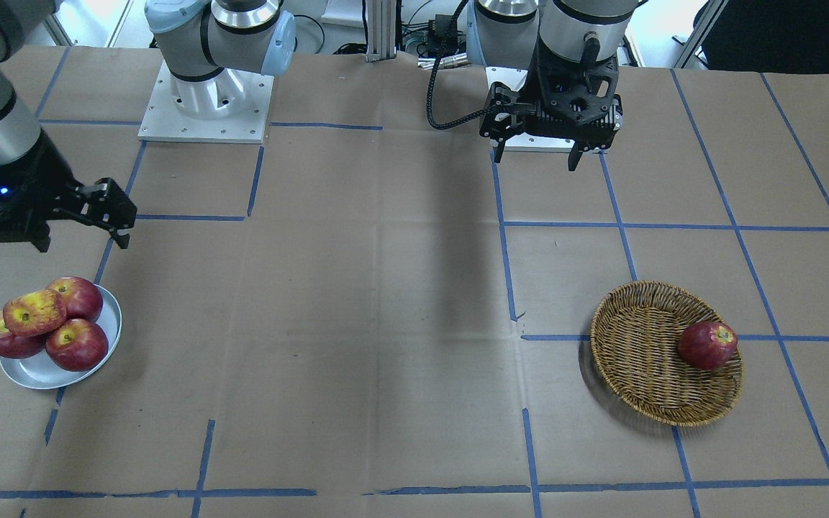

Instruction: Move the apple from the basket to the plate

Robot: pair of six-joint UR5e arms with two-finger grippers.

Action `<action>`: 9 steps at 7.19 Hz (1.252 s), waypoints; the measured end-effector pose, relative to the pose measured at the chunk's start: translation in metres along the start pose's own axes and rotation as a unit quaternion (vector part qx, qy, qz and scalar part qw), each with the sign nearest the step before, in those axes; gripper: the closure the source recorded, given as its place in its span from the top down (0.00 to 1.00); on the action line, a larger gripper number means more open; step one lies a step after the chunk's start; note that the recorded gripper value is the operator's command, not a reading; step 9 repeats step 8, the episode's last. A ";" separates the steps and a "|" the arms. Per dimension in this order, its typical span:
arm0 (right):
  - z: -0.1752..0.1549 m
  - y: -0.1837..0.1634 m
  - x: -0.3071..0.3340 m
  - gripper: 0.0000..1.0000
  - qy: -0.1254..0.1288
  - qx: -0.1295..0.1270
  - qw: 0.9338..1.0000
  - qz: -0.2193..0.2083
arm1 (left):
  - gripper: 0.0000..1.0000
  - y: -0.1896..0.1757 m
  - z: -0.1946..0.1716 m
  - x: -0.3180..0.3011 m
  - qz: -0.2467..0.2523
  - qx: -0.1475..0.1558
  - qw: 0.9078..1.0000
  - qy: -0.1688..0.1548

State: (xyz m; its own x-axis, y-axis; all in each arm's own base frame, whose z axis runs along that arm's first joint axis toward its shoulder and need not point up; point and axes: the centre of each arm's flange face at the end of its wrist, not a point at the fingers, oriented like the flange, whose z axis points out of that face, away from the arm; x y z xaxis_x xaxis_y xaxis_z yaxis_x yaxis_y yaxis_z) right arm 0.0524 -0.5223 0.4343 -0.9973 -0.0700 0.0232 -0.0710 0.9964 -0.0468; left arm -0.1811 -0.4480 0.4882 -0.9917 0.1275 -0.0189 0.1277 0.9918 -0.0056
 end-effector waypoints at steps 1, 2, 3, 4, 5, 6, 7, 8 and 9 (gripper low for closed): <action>-0.010 0.011 -0.037 1.00 -0.001 -0.004 1.000 0.008 | 0.99 0.000 0.000 0.000 0.000 0.000 1.000 0.000; -0.016 0.019 -0.065 1.00 0.000 -0.004 1.000 0.011 | 0.99 0.000 0.000 0.000 0.000 0.000 1.000 0.000; -0.019 0.024 -0.081 1.00 0.001 -0.004 1.000 0.010 | 0.99 0.000 0.000 0.000 0.000 0.000 1.000 0.000; -0.020 0.025 -0.086 1.00 0.002 -0.003 1.000 0.009 | 0.99 0.000 0.000 0.000 0.000 0.000 1.000 0.000; -0.021 0.025 -0.088 1.00 0.002 -0.002 1.000 0.009 | 0.99 0.000 0.000 0.000 0.000 0.000 1.000 0.000; -0.023 0.025 -0.088 1.00 0.002 0.000 1.000 0.008 | 0.99 0.000 0.000 0.000 0.001 0.000 1.000 0.000; -0.026 0.027 -0.088 1.00 0.002 0.003 1.000 0.008 | 0.99 0.000 0.000 0.000 0.001 0.000 1.000 0.000; -0.028 0.029 -0.089 1.00 0.002 0.005 1.000 0.008 | 0.99 0.000 0.000 0.001 0.001 0.000 1.000 0.000; -0.028 0.029 -0.089 1.00 0.002 0.005 1.000 0.008 | 0.99 0.000 0.000 0.001 0.001 0.000 1.000 0.000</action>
